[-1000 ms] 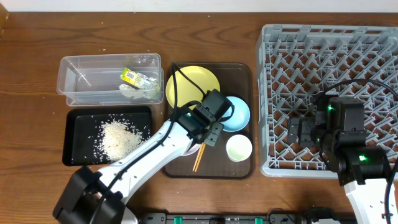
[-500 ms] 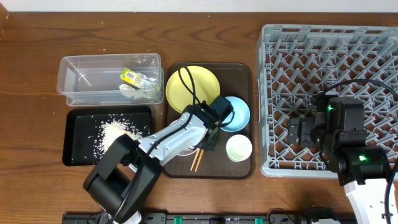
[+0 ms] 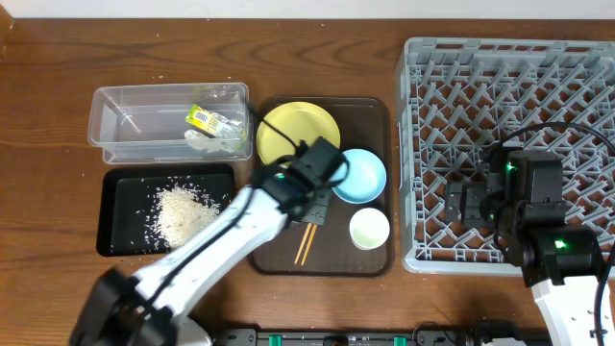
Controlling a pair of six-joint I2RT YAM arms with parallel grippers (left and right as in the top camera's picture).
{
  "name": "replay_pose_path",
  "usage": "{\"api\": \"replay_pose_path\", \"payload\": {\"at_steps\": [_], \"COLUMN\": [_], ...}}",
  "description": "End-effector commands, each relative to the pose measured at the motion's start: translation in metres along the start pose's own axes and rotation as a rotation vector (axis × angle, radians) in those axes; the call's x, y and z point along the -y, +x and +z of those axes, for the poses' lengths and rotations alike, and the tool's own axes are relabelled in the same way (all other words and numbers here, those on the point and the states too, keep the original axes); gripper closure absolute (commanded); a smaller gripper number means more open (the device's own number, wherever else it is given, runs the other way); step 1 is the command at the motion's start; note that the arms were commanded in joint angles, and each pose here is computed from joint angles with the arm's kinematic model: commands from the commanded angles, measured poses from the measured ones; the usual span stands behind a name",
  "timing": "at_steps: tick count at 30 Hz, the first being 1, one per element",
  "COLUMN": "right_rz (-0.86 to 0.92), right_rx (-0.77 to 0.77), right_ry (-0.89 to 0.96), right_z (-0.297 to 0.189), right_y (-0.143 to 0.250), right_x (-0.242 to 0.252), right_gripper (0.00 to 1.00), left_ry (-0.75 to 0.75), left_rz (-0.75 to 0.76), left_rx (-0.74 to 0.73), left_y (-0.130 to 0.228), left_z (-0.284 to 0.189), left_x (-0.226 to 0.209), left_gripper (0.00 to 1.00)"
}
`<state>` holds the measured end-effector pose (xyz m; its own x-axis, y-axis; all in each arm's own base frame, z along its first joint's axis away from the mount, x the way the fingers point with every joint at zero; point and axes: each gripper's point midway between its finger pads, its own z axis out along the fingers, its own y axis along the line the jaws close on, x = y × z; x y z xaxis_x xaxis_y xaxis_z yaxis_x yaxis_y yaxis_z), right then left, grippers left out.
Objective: Sort waste into correct bins and load items into the dishwasher rack
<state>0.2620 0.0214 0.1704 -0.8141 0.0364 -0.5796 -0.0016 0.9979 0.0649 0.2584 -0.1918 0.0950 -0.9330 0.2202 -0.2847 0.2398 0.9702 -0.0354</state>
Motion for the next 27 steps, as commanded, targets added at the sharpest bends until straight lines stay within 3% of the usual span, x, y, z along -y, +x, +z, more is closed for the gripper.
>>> {"api": "replay_pose_path", "payload": {"at_steps": [1,4,11,19,27], "right_rz": [0.002,0.002,0.002,0.002,0.002], "right_rx": [0.02,0.02,0.012,0.01,0.009], "right_ry": [0.009,0.009,0.009,0.009,0.009], "right_z": [-0.005,-0.005,-0.005,-0.005,-0.005], "right_y": [-0.007,-0.007,-0.005,-0.004,-0.004], "right_x": [0.003,0.003,0.003,0.003,0.003], "right_gripper": [0.01,0.01,0.01,0.01,0.01], "left_ry": [0.042,0.124,0.536,0.88,1.104], "left_rz": [-0.084,-0.152,-0.215,-0.35,-0.579], "left_rx": [0.012,-0.01,0.008,0.161,0.325], "left_y": [-0.003,-0.003,-0.019,-0.028,-0.036], "left_z": [-0.019,-0.031,-0.058,-0.096,-0.113], "left_x": [-0.016,-0.032,-0.051,-0.102,-0.156], "left_gripper": [0.94,0.94,0.94,0.94,0.94]}}
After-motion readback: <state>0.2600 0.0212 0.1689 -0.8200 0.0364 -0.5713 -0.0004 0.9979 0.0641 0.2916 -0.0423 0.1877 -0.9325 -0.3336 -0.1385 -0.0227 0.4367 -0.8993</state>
